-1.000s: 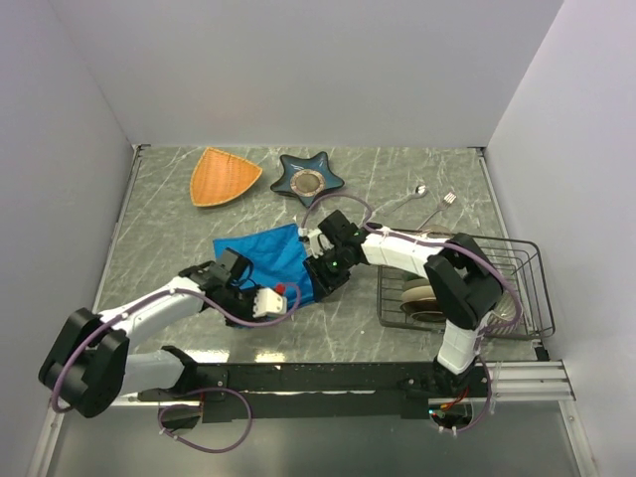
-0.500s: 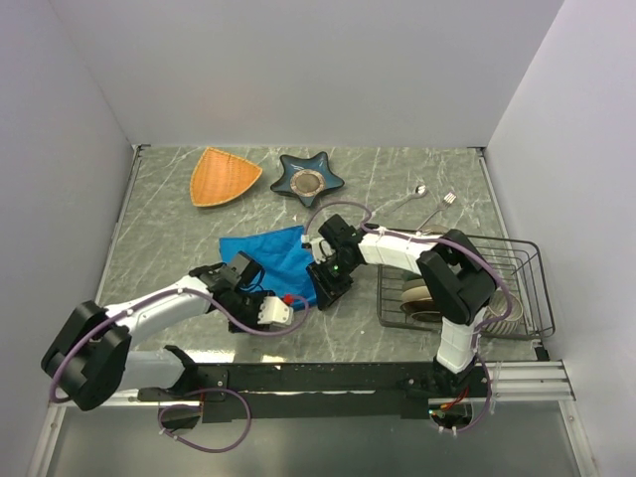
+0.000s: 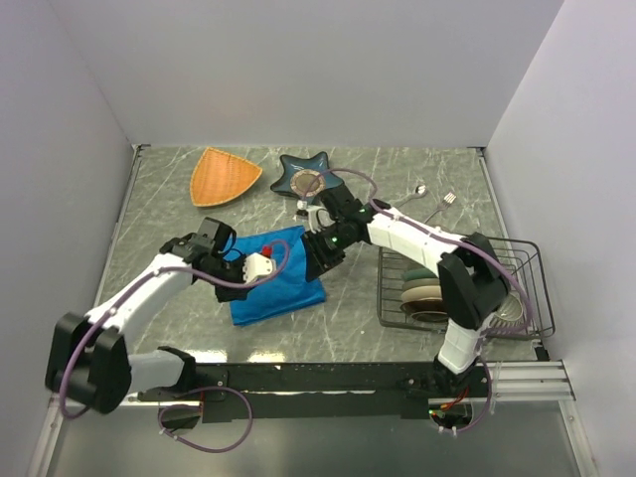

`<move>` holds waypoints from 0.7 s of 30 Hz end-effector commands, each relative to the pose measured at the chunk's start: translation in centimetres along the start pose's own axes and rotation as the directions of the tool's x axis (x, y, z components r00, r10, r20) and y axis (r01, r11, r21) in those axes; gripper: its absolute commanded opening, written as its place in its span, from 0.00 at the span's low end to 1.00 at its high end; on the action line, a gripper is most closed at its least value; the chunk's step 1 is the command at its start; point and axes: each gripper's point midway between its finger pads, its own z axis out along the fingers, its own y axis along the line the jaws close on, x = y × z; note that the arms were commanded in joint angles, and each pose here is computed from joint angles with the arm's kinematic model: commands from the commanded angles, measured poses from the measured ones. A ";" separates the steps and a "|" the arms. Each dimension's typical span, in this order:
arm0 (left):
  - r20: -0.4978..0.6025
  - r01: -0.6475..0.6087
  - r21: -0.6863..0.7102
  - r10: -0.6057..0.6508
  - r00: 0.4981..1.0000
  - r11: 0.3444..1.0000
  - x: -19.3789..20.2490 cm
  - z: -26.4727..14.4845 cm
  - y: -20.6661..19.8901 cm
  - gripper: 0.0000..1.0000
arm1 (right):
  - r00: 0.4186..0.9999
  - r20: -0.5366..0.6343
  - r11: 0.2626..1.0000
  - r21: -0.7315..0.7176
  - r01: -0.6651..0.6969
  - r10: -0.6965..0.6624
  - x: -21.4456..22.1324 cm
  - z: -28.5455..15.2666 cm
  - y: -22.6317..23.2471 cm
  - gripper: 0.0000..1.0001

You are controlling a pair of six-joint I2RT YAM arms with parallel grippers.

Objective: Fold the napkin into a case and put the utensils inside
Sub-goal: Smooth out the lower triangle-folded napkin at the center of the board.

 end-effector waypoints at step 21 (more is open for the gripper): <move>-0.207 -0.041 0.072 0.055 0.977 0.997 3.1 2.7 -4.0 0.46 | 0.980 -0.176 0.985 0.157 -0.071 0.098 6.1 5.4 -7.1 0.28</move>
